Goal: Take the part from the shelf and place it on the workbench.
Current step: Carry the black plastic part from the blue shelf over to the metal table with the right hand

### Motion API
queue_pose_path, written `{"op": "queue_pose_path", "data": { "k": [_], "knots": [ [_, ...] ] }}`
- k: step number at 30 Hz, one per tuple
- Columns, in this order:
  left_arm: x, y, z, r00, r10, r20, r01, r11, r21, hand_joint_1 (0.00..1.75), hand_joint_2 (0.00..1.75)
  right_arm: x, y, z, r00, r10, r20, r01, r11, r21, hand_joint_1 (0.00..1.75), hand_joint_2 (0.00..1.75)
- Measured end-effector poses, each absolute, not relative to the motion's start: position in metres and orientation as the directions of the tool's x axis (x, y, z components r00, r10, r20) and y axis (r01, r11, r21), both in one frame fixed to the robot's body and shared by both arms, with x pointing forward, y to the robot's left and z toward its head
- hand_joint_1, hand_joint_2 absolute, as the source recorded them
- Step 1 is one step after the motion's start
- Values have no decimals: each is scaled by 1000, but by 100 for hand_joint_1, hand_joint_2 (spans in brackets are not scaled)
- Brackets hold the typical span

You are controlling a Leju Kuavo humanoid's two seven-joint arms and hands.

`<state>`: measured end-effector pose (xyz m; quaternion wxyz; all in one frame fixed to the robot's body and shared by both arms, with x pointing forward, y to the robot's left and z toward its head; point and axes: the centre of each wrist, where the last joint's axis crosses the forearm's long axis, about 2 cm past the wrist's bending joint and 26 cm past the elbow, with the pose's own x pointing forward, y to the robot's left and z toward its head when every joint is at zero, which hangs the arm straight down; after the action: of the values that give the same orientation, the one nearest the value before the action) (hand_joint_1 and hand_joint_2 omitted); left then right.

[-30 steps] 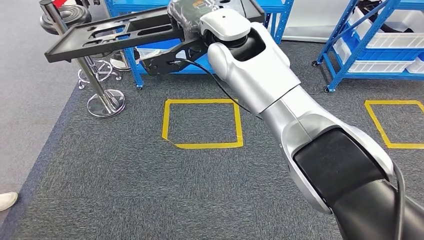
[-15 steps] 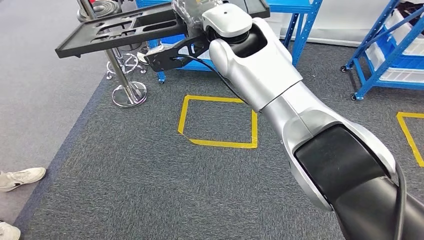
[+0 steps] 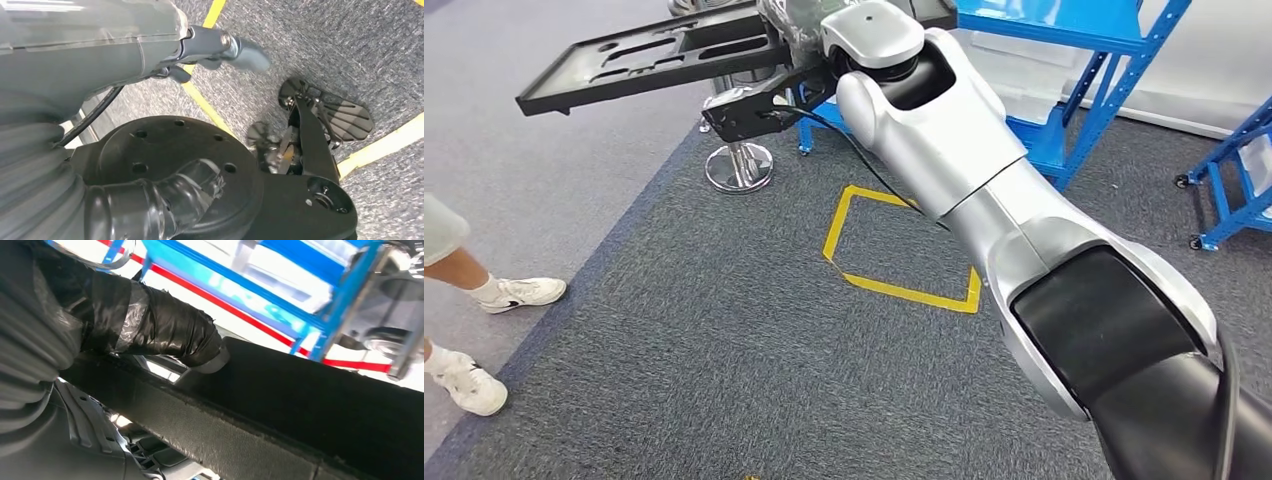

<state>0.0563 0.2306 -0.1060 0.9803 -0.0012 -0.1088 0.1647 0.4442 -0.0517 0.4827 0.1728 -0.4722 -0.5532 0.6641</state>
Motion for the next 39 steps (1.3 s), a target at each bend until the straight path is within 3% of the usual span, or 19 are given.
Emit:
{"op": "queue_pose_path", "data": {
  "k": [39],
  "knots": [
    [55,228,-106,928,312,203,-310,950,-42,0,175,452,-64,475,-464,762,-452,264,-367,-892,175,175]
  ]
}}
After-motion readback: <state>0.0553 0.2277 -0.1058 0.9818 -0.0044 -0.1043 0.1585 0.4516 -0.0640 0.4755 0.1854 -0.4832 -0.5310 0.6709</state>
